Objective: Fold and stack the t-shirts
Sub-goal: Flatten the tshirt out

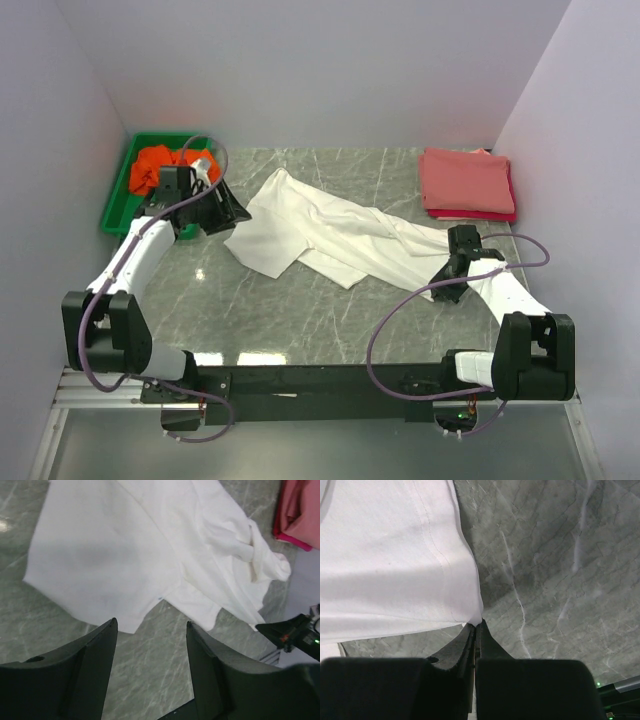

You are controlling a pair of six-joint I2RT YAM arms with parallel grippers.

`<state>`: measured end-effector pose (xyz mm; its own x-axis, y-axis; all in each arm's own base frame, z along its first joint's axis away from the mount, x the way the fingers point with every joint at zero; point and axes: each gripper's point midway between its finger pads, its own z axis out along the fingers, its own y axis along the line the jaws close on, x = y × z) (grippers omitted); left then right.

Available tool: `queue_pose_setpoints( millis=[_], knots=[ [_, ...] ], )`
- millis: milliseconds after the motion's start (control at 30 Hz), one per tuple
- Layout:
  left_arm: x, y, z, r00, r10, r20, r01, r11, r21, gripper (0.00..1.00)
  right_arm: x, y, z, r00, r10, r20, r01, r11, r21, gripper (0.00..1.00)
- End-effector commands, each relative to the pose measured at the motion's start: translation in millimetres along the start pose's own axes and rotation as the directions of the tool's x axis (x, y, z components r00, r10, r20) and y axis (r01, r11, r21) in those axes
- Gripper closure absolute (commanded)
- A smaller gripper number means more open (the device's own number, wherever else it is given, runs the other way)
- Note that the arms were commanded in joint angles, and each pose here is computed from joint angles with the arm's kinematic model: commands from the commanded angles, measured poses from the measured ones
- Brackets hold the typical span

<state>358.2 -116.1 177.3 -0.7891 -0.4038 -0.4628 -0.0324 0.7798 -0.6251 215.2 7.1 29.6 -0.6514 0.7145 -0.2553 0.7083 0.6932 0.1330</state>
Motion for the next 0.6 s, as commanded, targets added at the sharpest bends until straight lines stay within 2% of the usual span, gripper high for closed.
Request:
queue_pose_setpoints(
  millis=[0,100,333,567],
  knots=[
    [13.9,40.6,0.8,1.0,-0.008,-0.019,0.005,0.99,-0.141,0.37,-3.3,-2.7,1.2,1.0,-0.002,0.009,0.002,1.0,0.012,1.0],
    [7.8,70.1,5.4,1.0,0.005,0.01,-0.003,0.972,-0.235,0.39,-5.6,-1.2,-0.5,1.0,-0.006,0.013,0.006,1.0,0.01,1.0],
    [-7.4,101.9,24.9,0.999,0.047,0.013,-0.04,0.936,-0.349,0.44,-5.0,-1.4,-1.1,1.0,-0.003,0.018,0.003,1.0,0.003,1.0],
    [5.5,118.0,52.7,1.0,0.003,-0.027,-0.012,0.941,-0.339,0.46,0.0,-5.5,-0.2,1.0,0.003,0.013,-0.003,1.0,0.006,1.0]
  ],
)
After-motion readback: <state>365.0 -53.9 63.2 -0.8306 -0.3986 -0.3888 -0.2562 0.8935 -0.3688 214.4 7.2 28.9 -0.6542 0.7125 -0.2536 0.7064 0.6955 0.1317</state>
